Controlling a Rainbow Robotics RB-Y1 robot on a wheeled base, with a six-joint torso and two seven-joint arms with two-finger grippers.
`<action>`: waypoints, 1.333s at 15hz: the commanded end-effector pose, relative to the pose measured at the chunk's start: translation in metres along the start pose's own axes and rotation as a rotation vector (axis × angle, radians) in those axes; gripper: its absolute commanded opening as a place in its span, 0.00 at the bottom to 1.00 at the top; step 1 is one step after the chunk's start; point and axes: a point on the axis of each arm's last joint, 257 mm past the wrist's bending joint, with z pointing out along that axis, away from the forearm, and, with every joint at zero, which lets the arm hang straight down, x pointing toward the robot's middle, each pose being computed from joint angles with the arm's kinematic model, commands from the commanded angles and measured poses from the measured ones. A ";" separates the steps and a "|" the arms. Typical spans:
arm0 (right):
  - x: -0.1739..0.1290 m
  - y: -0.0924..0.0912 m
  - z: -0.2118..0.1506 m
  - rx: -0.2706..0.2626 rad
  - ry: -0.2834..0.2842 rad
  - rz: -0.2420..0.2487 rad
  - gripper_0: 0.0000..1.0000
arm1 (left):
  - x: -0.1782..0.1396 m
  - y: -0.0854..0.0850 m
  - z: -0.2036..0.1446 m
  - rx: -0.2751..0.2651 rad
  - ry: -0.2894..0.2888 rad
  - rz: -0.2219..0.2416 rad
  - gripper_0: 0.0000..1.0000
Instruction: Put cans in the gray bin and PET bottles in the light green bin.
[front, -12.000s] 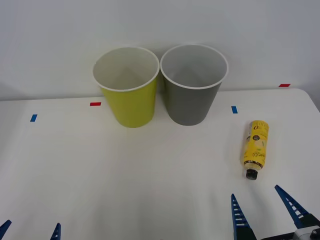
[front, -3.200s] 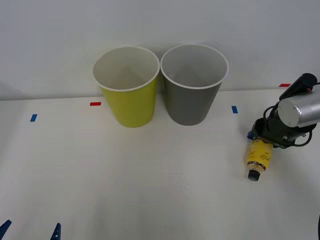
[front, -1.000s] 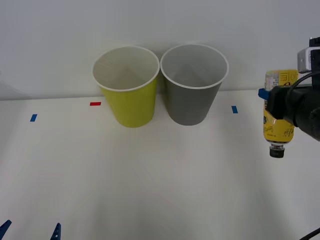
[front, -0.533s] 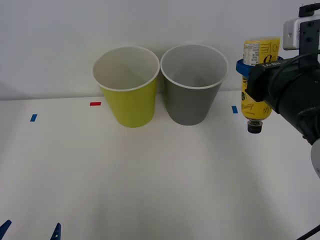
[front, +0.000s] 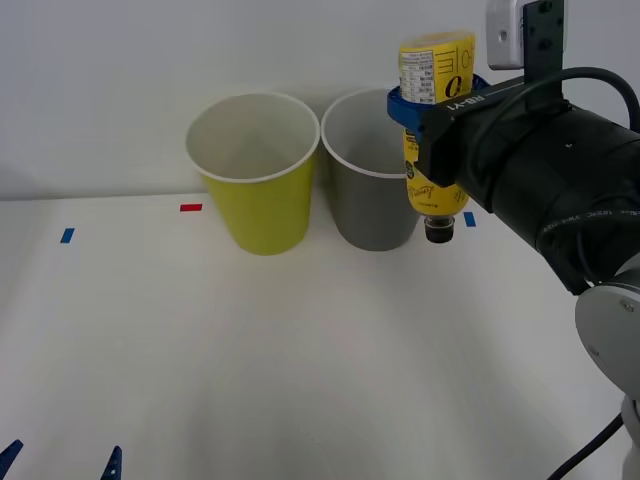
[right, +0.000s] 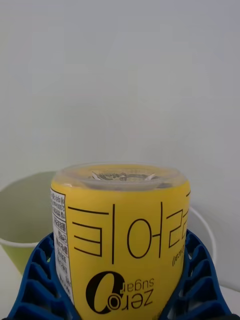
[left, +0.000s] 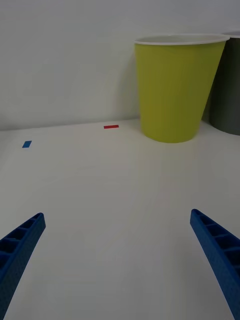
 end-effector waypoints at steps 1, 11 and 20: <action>-0.023 0.025 0.008 -0.083 -0.065 -0.013 0.00 | 0.000 0.000 0.000 0.000 0.000 0.000 1.00; -0.070 0.102 0.100 -0.292 -0.222 0.013 0.00 | 0.000 0.000 0.000 0.000 0.000 0.000 1.00; -0.074 0.127 0.164 -0.303 -0.313 -0.020 0.00 | 0.000 0.000 0.000 0.000 0.000 0.000 1.00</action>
